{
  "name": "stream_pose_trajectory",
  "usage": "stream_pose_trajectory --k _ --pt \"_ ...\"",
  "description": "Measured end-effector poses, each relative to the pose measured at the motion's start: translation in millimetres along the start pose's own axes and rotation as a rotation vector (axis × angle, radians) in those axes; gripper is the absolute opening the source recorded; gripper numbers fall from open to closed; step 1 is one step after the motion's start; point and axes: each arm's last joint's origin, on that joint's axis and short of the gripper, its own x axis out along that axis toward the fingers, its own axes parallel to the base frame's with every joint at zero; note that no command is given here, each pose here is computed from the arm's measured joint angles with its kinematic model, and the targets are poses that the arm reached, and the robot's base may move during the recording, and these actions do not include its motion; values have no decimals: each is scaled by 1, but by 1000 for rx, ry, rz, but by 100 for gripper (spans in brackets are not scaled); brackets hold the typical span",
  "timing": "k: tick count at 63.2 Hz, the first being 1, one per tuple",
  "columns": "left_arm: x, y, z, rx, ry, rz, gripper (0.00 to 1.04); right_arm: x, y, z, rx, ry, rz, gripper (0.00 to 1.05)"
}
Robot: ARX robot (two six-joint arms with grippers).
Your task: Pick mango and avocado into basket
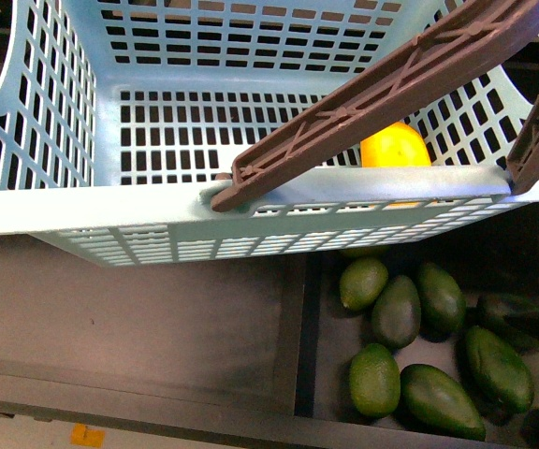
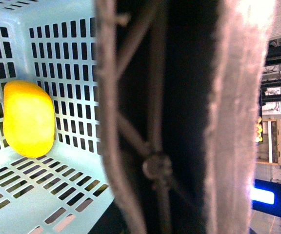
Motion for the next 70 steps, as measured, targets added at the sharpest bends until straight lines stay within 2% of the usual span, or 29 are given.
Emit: stream_pose_trajectory --k 33,70 --pt "0 0 0 0 0 0 13 41 -8 19 44 12 21 96" --pt "0 0 0 0 1 0 13 50 -3 17 107 43 35 95"
